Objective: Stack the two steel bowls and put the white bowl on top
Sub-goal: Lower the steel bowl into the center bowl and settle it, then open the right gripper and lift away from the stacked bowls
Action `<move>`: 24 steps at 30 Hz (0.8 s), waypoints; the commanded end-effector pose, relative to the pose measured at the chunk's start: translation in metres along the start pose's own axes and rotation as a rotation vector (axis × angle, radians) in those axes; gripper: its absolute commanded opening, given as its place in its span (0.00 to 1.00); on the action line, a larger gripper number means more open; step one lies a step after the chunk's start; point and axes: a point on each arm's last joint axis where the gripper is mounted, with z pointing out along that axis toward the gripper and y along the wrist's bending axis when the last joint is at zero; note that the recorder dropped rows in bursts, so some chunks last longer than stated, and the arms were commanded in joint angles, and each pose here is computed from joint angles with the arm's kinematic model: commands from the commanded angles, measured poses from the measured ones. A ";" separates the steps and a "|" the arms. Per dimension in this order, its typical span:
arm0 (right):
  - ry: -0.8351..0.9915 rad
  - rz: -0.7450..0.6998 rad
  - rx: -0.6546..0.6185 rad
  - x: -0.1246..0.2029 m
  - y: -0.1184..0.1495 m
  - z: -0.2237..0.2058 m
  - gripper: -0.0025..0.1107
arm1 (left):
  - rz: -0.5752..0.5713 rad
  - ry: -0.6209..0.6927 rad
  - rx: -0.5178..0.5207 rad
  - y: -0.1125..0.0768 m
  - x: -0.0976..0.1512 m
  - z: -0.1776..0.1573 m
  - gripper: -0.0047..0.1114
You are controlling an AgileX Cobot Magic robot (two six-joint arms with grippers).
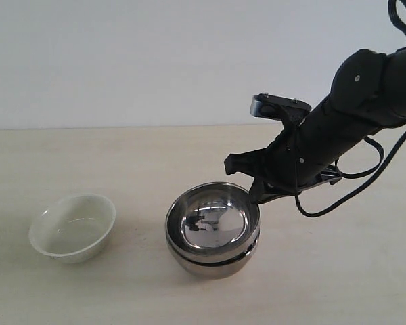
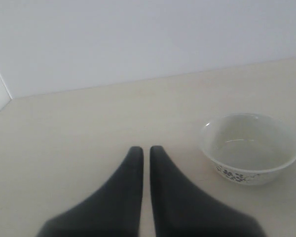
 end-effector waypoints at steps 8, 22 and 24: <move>0.015 -0.019 0.005 0.001 -0.001 0.002 0.06 | -0.019 -0.008 -0.001 0.000 0.000 0.000 0.07; 0.053 -0.011 0.011 0.004 -0.004 0.011 0.06 | -0.019 -0.008 -0.001 0.000 0.000 0.000 0.07; 0.053 -0.012 0.011 0.004 -0.004 0.011 0.06 | -0.019 -0.008 -0.001 0.000 0.000 0.000 0.07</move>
